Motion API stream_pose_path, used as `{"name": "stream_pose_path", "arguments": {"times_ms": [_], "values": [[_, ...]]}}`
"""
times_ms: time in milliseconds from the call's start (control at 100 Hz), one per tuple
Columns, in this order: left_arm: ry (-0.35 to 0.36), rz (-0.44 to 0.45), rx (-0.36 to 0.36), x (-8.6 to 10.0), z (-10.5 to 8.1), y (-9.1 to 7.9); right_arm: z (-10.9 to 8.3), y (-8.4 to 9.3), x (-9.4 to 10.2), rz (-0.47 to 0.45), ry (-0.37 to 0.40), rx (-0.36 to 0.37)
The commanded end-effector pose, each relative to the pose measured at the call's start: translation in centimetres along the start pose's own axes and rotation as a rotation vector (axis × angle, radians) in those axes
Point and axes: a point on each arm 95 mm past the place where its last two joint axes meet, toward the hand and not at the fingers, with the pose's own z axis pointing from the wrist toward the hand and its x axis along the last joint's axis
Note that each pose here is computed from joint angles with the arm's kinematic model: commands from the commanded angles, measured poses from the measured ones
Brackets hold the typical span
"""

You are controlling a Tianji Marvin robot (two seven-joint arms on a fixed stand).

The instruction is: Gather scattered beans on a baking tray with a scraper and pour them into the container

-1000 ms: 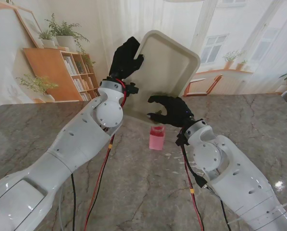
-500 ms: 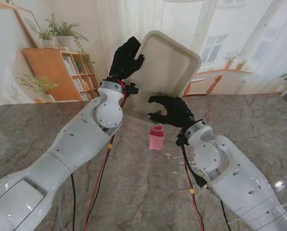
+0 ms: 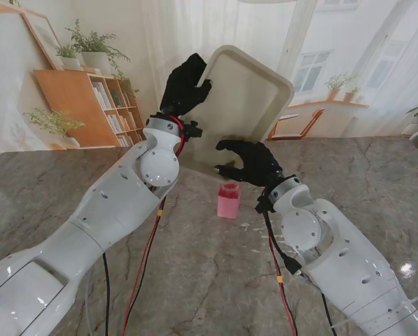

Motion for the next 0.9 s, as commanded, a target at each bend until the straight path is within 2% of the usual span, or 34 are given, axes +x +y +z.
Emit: {"name": "stream_pose_path", "arguments": {"times_ms": [0, 890], "values": [[0.03, -0.011, 0.015, 0.92, 0.42, -0.13, -0.11, -0.36, -0.04, 0.006, -0.001, 0.013], [0.062, 0.003, 0.01, 1.8, -0.46, 0.24, -0.67, -0.74, -0.02, 0.014, 0.0, 0.013]]}}
